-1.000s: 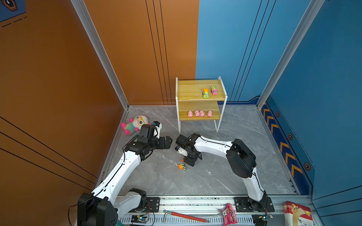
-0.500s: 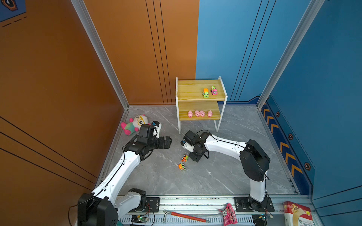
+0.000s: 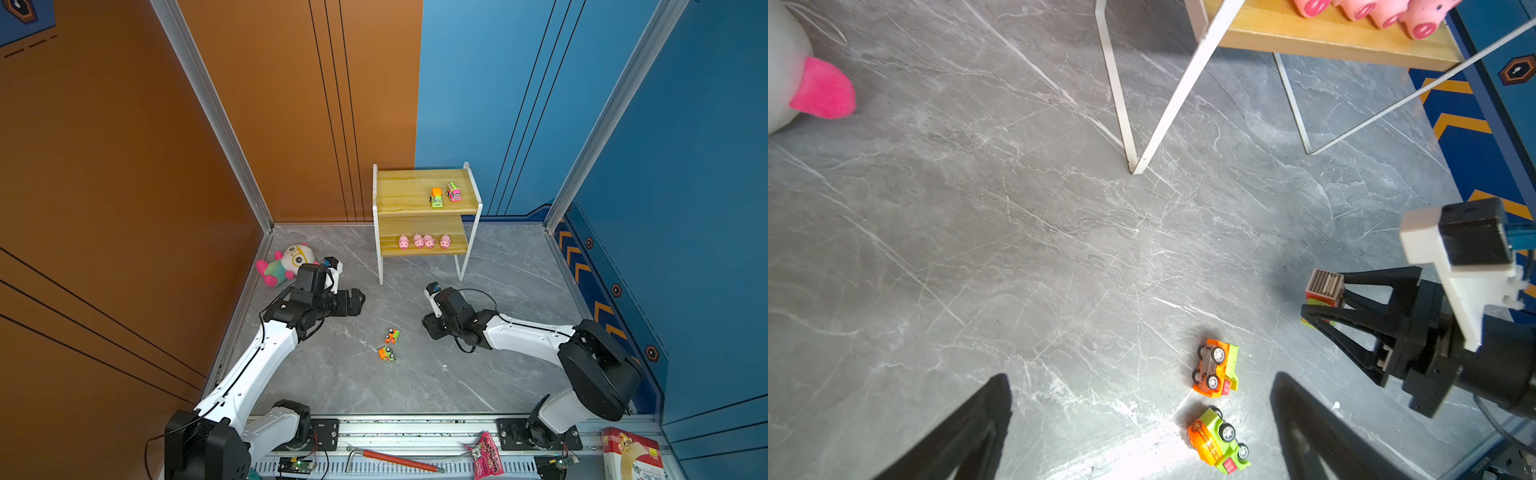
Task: Organize plastic toys on shelves
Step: Rotate the plastic toy at the center of the table.
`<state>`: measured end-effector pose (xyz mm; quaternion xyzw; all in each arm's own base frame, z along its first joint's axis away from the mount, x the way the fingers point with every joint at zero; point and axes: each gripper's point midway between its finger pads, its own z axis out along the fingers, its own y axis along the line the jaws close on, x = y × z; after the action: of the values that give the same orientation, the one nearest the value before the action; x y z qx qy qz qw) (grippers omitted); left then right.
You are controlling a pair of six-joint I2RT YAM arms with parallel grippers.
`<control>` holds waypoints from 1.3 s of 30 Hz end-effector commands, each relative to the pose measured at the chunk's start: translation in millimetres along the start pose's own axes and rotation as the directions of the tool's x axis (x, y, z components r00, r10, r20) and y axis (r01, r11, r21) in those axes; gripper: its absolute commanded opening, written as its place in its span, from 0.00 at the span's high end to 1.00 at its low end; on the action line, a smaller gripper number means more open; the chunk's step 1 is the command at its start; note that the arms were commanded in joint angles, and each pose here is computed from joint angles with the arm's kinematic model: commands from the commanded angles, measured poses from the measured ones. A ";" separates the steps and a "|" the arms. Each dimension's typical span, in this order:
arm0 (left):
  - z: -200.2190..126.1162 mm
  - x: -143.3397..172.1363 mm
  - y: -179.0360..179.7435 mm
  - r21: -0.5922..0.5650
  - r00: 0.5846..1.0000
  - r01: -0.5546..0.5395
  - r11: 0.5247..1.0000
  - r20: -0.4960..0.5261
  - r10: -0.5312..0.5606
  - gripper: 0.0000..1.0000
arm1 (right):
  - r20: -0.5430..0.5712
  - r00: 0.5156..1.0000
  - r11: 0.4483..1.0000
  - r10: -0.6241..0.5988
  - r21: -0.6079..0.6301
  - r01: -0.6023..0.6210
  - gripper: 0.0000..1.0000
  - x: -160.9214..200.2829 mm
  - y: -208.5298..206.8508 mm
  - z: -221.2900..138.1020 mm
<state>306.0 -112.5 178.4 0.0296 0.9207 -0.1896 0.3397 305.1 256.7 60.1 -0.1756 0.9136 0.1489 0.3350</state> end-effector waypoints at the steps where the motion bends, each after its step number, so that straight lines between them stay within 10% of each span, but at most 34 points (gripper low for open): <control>1: -4.8 -8.8 -3.3 0.023 1.000 0.016 1.000 0.025 -0.016 0.02 | 0.275 0.951 0.989 0.143 -0.007 -0.147 0.55 -51.2 -6.2 -3.8; 12: -6.0 -9.6 -5.8 0.035 0.999 0.015 0.999 0.032 -0.016 0.02 | 0.454 0.882 0.984 0.124 0.059 -0.169 0.54 -55.5 -22.2 10.9; 39: -14.0 -12.2 -6.3 0.030 0.998 0.003 1.000 0.068 -0.005 0.03 | 0.441 0.896 0.985 0.053 0.126 -0.121 0.42 19.1 -24.4 22.7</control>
<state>304.4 -113.5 192.2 0.0271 0.9108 -0.2025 0.3586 317.6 248.9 26.7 -0.0785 0.8374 0.1438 0.5214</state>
